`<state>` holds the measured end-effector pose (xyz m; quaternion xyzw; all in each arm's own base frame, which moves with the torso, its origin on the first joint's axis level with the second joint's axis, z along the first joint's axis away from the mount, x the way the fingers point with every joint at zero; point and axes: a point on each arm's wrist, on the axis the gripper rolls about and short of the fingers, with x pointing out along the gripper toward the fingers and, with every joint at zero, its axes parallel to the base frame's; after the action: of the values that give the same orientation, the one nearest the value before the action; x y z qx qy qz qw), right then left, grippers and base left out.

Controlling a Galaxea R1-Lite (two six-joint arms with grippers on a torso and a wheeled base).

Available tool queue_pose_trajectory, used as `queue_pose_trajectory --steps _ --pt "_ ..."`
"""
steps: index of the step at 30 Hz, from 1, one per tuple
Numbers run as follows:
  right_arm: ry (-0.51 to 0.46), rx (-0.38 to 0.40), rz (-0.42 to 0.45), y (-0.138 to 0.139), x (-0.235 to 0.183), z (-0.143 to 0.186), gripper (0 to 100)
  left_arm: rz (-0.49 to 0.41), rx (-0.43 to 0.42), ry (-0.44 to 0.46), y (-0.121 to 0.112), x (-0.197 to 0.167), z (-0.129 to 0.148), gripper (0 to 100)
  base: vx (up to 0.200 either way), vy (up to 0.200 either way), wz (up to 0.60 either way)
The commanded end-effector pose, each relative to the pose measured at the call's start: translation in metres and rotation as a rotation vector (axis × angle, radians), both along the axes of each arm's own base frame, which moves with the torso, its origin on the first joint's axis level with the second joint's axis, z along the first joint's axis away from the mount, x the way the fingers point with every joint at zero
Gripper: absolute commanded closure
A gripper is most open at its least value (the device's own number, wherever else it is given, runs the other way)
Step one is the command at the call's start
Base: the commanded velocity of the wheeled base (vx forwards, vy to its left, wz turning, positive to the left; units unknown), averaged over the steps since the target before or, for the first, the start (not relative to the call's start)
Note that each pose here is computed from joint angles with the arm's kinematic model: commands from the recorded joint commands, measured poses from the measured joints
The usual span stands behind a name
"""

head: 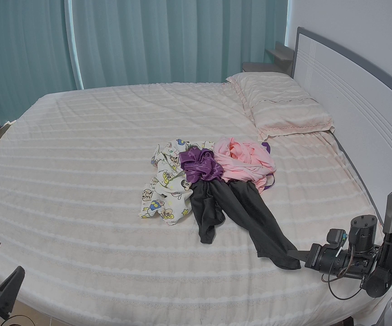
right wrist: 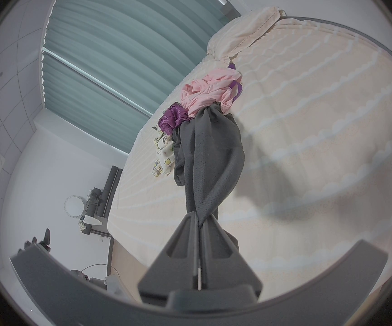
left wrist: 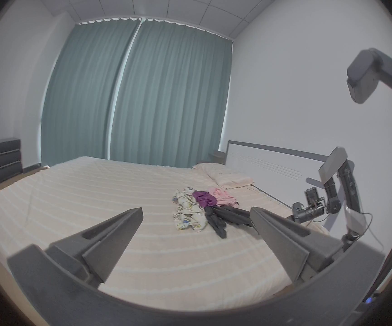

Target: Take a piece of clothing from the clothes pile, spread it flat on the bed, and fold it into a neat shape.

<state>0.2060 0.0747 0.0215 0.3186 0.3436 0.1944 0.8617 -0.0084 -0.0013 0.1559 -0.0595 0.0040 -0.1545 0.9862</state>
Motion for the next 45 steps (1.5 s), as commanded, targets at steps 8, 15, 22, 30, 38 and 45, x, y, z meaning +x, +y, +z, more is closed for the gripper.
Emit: queue_pose_trajectory --steps 8,15,22,30,38,45 --pt "0.004 -0.001 -0.006 -0.002 0.001 -0.002 100 -0.168 0.088 0.502 -0.034 0.116 -0.017 0 0.0 0.0 0.0" --pt "0.007 -0.001 -0.019 -0.005 0.002 -0.003 100 -0.245 0.053 0.714 -0.064 0.147 -0.042 0 0.0 0.0 0.0" --pt "0.012 -0.005 -0.018 -0.005 0.0 -0.003 100 -0.24 -0.017 0.706 -0.083 0.18 -0.05 0 0.0 0.0 0.0" --pt "0.018 -0.005 -0.031 -0.008 0.0 -0.004 100 -0.154 0.013 0.729 -0.129 0.235 -0.094 0 0.0 0.0 0.0" --pt "0.015 -0.005 -0.035 -0.009 0.0 -0.003 100 -0.076 -0.036 0.657 -0.183 0.28 -0.138 0 0.0 0.0 0.0" --pt "0.008 -0.004 -0.034 -0.009 0.0 -0.002 100 -0.069 -0.061 0.612 -0.199 0.31 -0.151 0 0.0 0.0 0.0"
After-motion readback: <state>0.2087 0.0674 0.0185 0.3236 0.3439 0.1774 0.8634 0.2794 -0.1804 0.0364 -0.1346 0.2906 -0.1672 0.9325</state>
